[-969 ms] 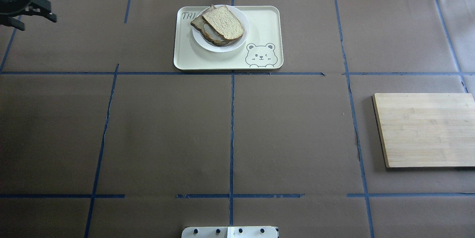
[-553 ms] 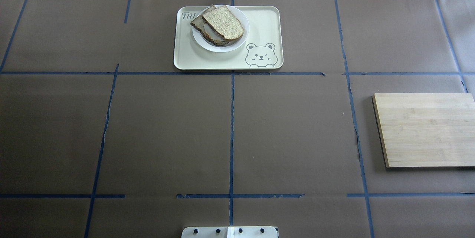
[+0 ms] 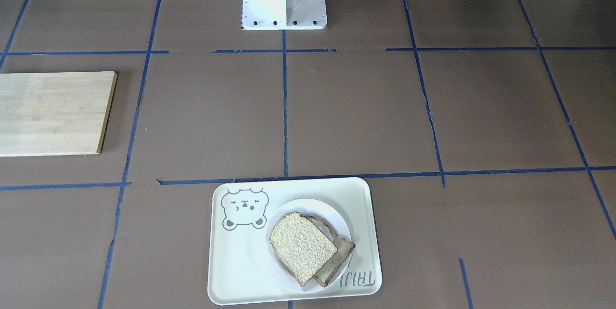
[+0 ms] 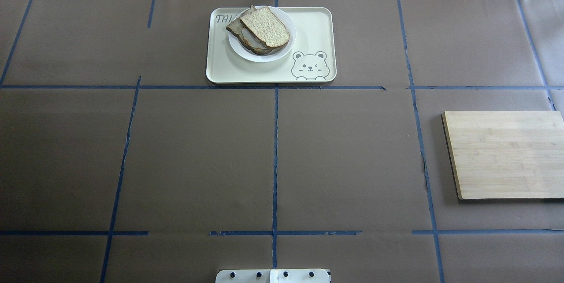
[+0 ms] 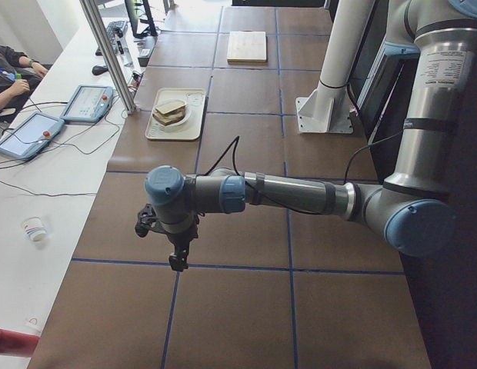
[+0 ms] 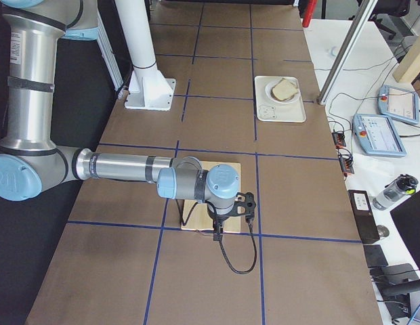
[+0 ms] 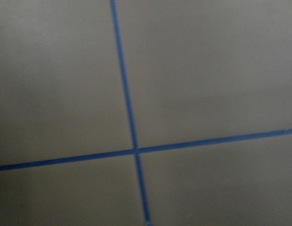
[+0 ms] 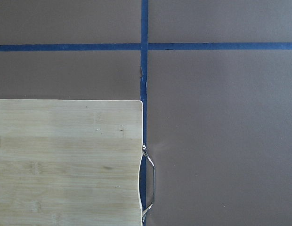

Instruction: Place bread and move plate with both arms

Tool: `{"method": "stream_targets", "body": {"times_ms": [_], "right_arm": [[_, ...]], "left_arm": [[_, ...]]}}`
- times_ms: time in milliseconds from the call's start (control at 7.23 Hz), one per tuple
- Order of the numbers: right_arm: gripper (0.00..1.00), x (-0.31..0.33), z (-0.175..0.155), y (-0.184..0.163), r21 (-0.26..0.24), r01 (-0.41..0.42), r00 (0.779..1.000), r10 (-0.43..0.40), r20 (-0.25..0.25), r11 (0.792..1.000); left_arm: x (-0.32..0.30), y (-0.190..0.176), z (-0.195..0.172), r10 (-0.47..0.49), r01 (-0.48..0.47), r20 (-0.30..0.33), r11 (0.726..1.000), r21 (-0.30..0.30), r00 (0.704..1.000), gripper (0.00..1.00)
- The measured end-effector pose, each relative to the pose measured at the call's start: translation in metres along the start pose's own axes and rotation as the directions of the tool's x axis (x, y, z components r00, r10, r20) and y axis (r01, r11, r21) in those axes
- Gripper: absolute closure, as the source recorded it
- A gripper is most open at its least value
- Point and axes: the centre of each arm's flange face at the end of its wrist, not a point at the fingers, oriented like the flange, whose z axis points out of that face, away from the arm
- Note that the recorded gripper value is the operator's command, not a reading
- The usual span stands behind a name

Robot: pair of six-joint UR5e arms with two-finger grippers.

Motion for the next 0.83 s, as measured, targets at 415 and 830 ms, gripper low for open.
{"method": "stream_targets", "body": {"times_ms": [415,830], "right_arm": [[0.00,-0.001,-0.001,-0.002,0.003,0.003,1.000,-0.003,0.002,1.000],[0.00,-0.001,-0.001,-0.002,0.003,0.004,1.000,-0.004,0.001,1.000]], "left_arm": [[-0.017,0.065,0.036,-0.036,0.036,-0.099,0.999,-0.007,0.994,0.00],[-0.012,0.064,0.024,-0.004,0.004,-0.013,1.000,-0.002,1.000,0.00]]}}
